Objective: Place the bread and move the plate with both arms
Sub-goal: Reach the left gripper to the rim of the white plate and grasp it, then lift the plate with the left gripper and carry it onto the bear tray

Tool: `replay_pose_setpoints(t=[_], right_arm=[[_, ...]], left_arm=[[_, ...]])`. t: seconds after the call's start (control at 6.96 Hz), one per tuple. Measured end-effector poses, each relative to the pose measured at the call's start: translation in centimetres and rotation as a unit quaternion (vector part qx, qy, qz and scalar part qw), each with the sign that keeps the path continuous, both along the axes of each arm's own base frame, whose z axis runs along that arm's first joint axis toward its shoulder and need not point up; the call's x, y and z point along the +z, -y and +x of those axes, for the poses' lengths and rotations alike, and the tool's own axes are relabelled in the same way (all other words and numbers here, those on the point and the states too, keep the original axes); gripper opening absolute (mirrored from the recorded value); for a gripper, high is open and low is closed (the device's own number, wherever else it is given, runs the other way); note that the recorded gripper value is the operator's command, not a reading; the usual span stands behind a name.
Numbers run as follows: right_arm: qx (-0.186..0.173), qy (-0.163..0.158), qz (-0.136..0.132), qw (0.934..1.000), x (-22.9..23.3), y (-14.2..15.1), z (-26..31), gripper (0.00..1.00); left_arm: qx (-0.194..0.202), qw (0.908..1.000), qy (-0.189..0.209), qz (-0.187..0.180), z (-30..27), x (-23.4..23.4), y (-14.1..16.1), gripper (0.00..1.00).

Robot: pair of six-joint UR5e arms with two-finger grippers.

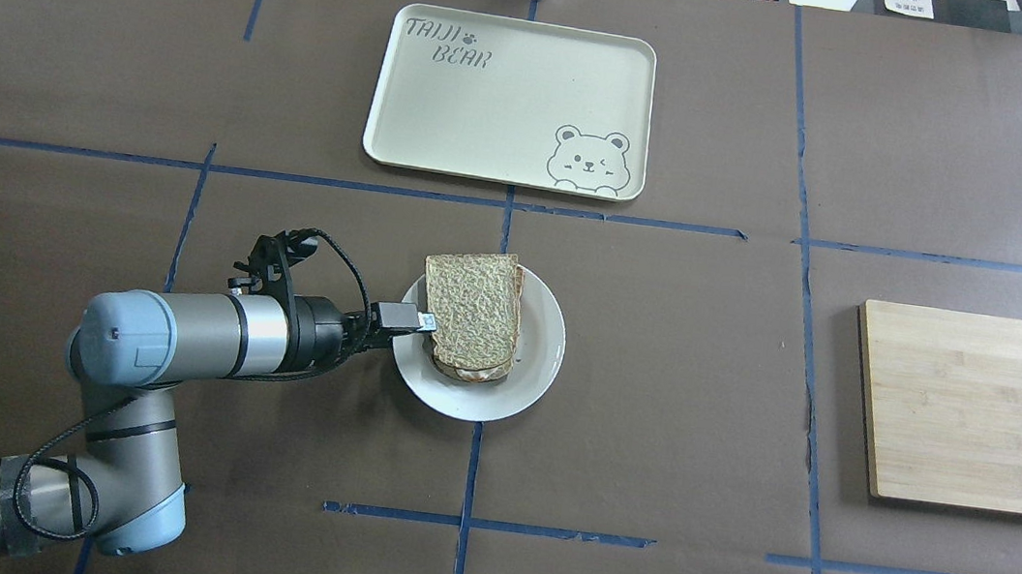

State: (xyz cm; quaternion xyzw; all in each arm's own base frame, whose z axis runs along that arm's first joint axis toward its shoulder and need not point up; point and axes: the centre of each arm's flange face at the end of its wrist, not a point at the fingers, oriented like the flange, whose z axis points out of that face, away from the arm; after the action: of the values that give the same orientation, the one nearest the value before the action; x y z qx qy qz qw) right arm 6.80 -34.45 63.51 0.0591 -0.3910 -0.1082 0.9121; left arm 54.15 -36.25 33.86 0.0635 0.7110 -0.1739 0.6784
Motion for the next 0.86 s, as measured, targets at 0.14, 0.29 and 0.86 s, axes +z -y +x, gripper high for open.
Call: replay_pose_setpoints(t=[0.14,0.29,0.86], right_arm=[[0.000,0.000,0.000,1.0000,0.03,-0.04,0.00,1.00],[0.000,0.000,-0.001,1.0000,0.10,-0.07,0.00,1.00],[0.001,0.000,-0.002,1.0000,0.23,0.13,0.00,1.00]], left_arm=[[-0.004,0.9997,-0.013,-0.020,0.31,-0.66,-0.02,0.18],[-0.006,0.9994,-0.018,-0.029,0.60,-0.75,-0.19,0.08],[-0.004,0.9987,-0.043,-0.026,0.37,-1.42,-0.71,0.00]])
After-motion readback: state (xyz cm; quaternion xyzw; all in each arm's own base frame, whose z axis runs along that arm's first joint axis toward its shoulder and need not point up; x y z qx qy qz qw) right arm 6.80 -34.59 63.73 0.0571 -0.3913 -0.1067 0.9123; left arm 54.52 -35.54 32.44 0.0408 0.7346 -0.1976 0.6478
